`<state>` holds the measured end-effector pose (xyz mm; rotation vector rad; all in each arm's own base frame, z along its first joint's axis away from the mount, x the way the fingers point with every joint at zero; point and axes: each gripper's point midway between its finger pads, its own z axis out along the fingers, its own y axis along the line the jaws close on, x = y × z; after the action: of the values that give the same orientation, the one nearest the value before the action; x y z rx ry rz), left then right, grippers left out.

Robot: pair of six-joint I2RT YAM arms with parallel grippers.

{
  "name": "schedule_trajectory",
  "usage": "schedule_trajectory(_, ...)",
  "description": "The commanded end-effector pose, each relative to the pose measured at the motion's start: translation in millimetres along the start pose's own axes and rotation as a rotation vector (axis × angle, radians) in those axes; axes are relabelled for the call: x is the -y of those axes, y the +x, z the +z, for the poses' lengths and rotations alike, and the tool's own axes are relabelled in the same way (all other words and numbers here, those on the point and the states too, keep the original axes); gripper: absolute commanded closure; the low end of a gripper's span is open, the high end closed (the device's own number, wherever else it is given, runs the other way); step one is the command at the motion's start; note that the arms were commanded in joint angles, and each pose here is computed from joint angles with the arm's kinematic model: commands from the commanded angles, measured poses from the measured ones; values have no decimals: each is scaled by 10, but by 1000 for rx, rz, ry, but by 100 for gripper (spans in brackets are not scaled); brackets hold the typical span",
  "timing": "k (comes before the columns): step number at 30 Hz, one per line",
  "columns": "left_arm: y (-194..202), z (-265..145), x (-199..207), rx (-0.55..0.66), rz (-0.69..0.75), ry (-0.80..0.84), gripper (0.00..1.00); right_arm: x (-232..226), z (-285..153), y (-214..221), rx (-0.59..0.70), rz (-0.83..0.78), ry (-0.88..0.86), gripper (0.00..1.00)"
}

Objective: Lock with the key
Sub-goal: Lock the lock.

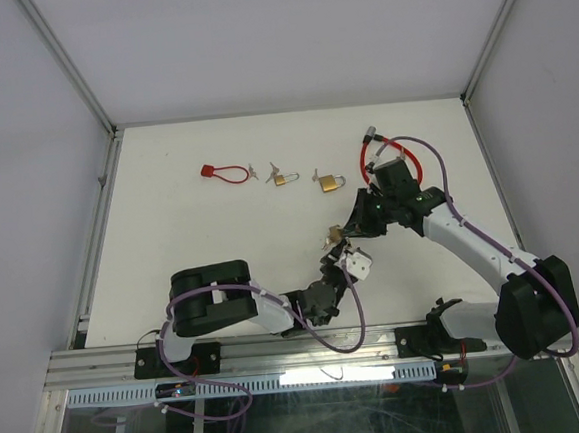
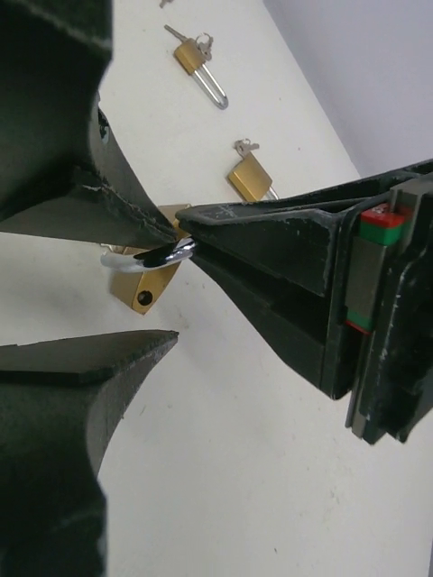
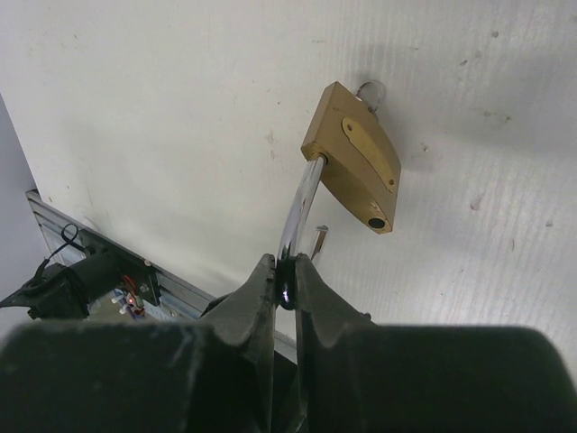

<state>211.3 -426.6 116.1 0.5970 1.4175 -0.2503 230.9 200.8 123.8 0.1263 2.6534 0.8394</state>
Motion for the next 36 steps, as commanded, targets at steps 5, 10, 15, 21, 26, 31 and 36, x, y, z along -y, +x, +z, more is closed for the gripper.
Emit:
schedule_trajectory(5,-367,-307,158,143,-150,219,49,-218,-54,-284,141,-326,-135,100)
schedule_trajectory(10,-307,-712,33,150,-140,411,26,-288,-181,-394,183,-631,-233,100)
schedule_trajectory(15,-273,-888,-84,116,-166,628,24,-372,-397,-405,189,-872,-326,100)
schedule_trajectory(21,-232,-873,-264,157,-58,703,21,-311,-430,-272,141,-1181,-398,100)
schedule_trajectory(26,-205,-731,-340,197,-9,697,21,-396,-496,-260,176,-1352,-462,100)
schedule_trajectory(31,-90,-392,-423,143,-78,611,27,-502,-538,-243,166,-1370,-525,100)
schedule_trajectory(36,-27,-237,-309,147,-189,624,22,-510,-492,-209,173,-1358,-552,100)
